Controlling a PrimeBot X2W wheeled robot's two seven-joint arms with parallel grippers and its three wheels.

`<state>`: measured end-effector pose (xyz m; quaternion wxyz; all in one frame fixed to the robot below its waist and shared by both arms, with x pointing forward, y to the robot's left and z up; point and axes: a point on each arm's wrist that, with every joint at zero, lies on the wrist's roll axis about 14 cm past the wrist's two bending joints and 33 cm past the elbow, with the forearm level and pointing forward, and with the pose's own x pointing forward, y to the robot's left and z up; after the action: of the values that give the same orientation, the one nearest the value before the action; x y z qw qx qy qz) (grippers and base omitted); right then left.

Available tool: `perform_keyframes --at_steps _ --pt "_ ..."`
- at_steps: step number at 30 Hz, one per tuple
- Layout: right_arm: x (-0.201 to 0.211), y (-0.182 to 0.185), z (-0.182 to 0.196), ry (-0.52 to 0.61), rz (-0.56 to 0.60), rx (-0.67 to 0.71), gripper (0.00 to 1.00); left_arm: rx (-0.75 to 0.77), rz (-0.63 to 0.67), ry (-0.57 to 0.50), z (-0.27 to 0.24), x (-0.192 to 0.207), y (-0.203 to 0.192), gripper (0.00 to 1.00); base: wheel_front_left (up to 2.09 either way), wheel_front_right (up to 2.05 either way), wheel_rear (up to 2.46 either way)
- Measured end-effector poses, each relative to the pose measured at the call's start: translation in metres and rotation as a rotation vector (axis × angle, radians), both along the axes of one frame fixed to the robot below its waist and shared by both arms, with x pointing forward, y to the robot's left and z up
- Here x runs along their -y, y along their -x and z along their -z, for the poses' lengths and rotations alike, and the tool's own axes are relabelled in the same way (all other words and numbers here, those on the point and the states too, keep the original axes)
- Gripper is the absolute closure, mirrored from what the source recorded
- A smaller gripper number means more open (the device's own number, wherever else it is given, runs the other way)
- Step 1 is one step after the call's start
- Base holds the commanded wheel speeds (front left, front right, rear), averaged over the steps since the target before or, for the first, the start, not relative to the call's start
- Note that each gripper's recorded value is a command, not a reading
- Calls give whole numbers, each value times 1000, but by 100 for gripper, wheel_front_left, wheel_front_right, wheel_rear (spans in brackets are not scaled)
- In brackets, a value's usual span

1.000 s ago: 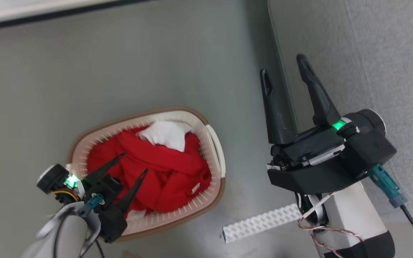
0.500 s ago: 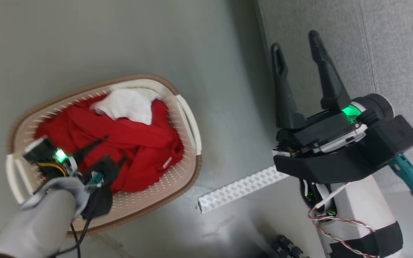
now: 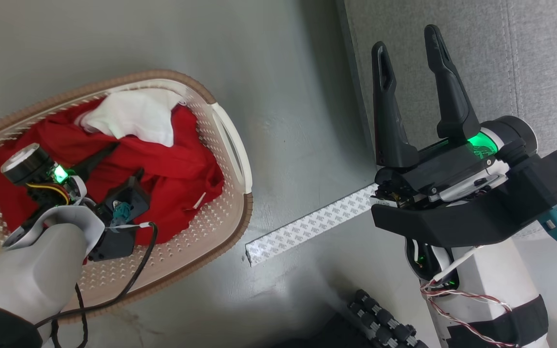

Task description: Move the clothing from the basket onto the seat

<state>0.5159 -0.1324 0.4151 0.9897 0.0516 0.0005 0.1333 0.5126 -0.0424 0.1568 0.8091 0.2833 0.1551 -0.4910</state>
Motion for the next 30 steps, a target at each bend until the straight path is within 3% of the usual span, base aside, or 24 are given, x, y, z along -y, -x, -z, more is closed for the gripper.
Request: perform_keyframes --at_steps 10,11,13,14,22,30 --pt "3 0 20 0 7 -46 0 -21 6 -2 21 7 5 0 0 0 0" --pt "3 1 21 -1 7 -48 0 -25 7 -10 23 5 5 13 0 0 0" --pt "3 1 21 -2 7 -48 0 -50 -5 -17 26 2 6 86 0 0 0" --pt "3 1 20 -4 7 -46 0 -58 -6 -21 27 1 8 100 0 0 0" --pt "4 0 13 -2 12 -33 0 -40 -2 54 1 20 4 100 0 0 0" --pt "1 1 -8 2 9 12 0 2 -95 183 -52 18 1 100 0 0 0"
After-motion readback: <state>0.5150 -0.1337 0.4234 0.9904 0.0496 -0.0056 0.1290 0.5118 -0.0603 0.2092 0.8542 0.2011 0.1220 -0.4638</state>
